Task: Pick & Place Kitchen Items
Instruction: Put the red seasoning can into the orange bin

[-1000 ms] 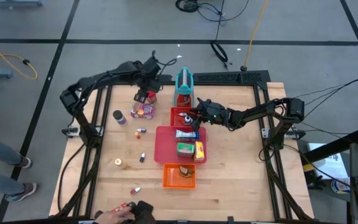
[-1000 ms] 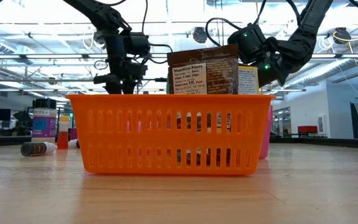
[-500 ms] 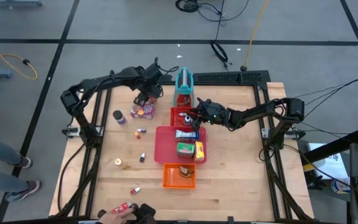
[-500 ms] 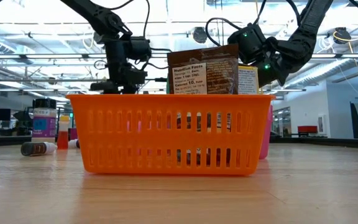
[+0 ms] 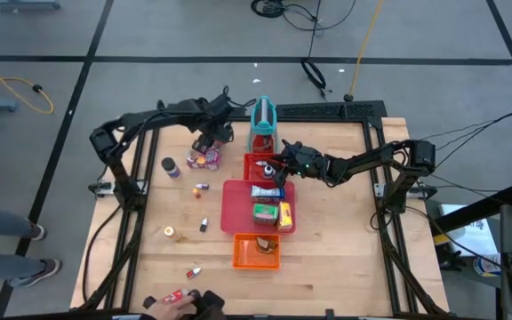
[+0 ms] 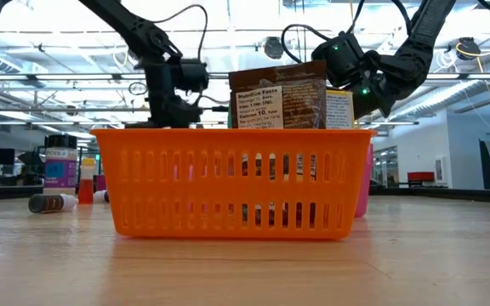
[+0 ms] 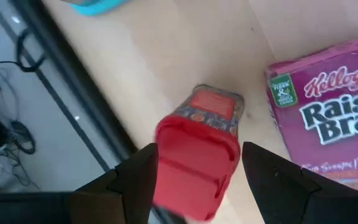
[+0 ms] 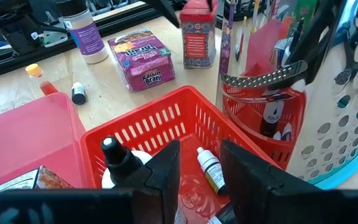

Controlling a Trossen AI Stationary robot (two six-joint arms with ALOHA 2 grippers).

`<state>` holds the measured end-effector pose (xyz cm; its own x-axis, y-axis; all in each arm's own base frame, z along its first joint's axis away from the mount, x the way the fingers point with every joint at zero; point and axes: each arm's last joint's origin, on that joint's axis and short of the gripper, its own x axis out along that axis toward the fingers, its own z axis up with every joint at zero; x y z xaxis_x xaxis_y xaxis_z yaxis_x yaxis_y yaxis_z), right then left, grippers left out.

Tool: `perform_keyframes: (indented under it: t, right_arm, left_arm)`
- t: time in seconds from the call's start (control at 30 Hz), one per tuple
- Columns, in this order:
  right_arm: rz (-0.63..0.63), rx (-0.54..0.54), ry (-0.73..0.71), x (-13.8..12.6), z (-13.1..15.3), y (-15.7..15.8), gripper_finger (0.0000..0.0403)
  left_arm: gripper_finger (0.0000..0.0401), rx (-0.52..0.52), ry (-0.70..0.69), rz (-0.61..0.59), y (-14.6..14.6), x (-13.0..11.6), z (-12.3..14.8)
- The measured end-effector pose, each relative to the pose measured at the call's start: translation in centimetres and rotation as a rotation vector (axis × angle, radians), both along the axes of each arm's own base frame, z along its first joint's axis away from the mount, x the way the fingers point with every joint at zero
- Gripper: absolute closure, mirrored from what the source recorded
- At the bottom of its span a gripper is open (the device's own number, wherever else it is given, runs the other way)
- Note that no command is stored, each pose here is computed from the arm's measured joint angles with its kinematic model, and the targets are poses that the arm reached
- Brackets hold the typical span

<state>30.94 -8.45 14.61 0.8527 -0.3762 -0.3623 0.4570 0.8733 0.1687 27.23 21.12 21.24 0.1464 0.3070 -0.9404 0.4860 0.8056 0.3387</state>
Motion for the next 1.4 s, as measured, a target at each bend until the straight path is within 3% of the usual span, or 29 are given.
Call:
perform_keyframes:
  t: [0.27,0.8,1.4]
  right_arm:
    - [0.0,0.002,0.007,0.0,-0.1,0.0,0.0298]
    - [0.004,-0.005,0.019,-0.1,-0.1,0.0,0.0298]
    - [0.007,-0.011,0.022,-0.1,-0.2,0.0,0.0298]
  left_arm:
    - [0.0169,0.057,0.046,0.013,1.0,1.0,-2.0]
    - [0.0169,0.051,0.001,0.092,0.2,0.8,-0.9]
    - [0.0169,0.08,-0.006,0.018,0.6,1.0,-1.0]
